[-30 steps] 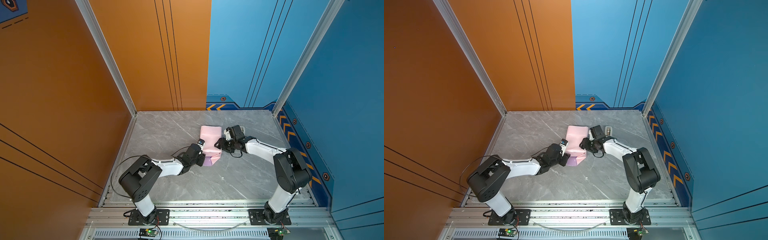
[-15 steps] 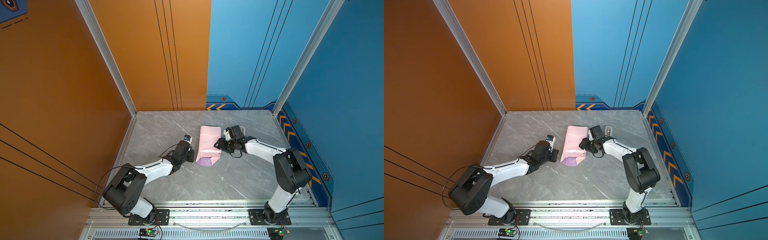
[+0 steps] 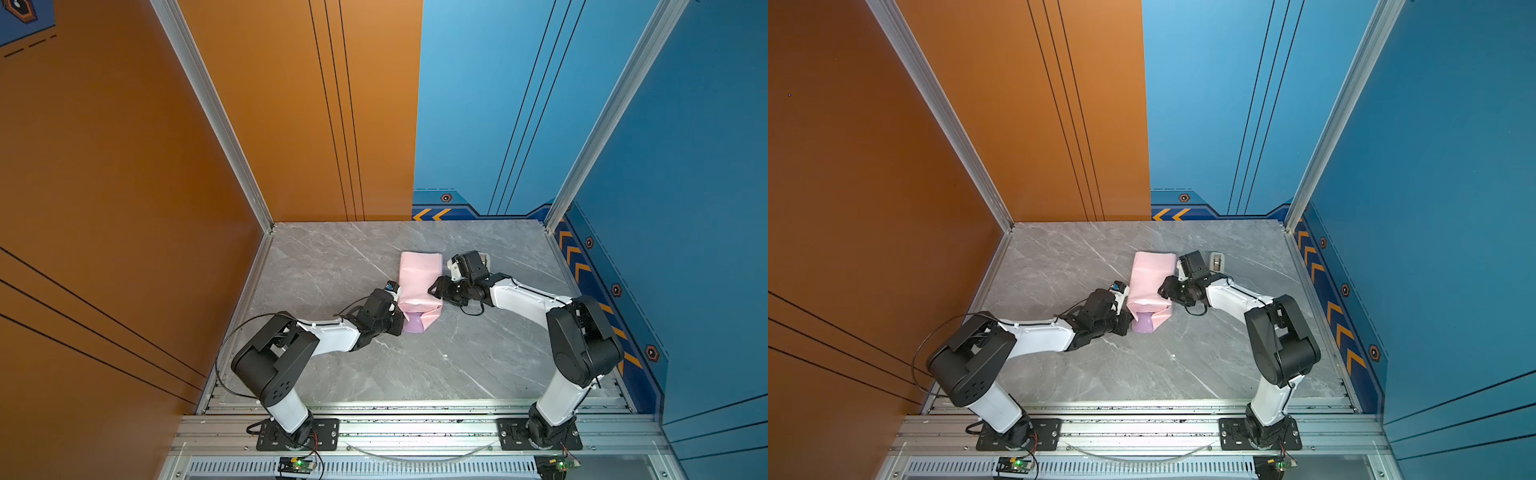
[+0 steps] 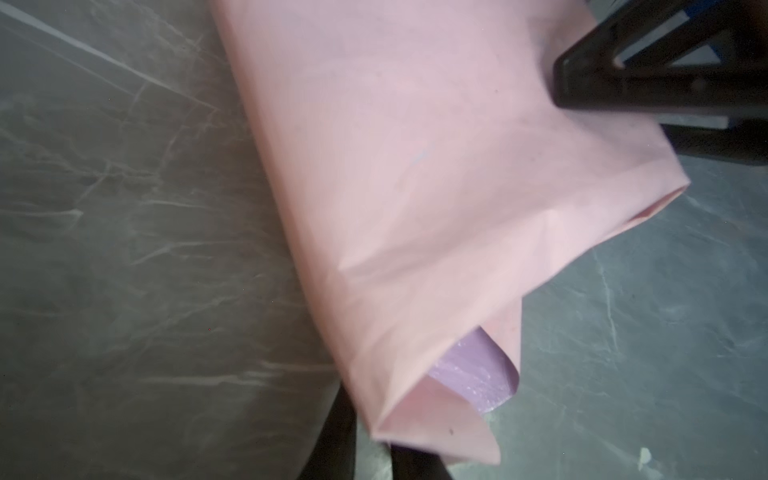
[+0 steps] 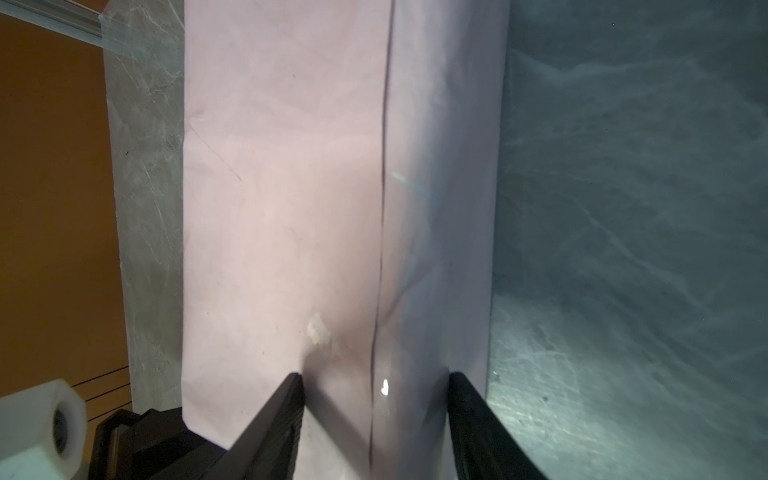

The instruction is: Wrap the gift box in paper

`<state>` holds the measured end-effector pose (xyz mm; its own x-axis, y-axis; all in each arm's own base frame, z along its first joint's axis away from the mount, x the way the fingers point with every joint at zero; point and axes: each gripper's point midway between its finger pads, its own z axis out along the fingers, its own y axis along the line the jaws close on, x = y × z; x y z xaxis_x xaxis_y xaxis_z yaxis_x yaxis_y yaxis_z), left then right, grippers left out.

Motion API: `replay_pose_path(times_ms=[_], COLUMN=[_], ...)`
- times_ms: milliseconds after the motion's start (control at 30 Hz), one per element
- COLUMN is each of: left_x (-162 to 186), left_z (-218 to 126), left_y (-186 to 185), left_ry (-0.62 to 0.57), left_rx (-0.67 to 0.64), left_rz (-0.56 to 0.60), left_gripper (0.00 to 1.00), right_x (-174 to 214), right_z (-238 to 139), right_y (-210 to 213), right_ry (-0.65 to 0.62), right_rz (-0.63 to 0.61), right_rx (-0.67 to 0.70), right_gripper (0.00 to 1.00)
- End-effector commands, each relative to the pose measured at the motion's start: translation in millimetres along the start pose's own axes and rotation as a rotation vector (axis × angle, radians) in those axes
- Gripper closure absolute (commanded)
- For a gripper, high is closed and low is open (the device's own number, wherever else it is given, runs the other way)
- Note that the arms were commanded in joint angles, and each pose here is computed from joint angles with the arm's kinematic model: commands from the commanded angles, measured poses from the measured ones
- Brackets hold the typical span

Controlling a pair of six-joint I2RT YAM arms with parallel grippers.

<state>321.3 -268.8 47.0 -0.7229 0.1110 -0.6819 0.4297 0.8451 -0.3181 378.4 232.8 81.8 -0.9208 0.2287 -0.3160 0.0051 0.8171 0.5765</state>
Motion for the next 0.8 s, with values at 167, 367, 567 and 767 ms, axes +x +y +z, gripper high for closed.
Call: replay_pose_path(times_ms=[167,367,567,767], left_x=[-18.9,-14.7,-7.4,6.8], left_z=[16.2,26.6,31.7,36.2], left_y=[-18.6,-24.9,-18.1,-0.5], left_ry=[-0.068,-0.072,-0.090,-0.076], left_rx=[0.081,0.079,0.028,-0.052], left_rz=[-0.030,-0.036,-0.042,-0.035], left_gripper=[0.82,0.79,0.78,0.79], right_x=[7.0,6.5,7.4,-1.4], right_z=[0.2,-0.8,-0.8,-12.9], right_y=[0.9,1.7,0.5,8.3], right_ry=[0.006,0.001,-0.004,-0.056], right_rz=[0.004,0.005,0.009,-0.002], right_rx=[0.004,0.001,0.002,-0.017], right_gripper=[0.43,0.43,0.43,0.42])
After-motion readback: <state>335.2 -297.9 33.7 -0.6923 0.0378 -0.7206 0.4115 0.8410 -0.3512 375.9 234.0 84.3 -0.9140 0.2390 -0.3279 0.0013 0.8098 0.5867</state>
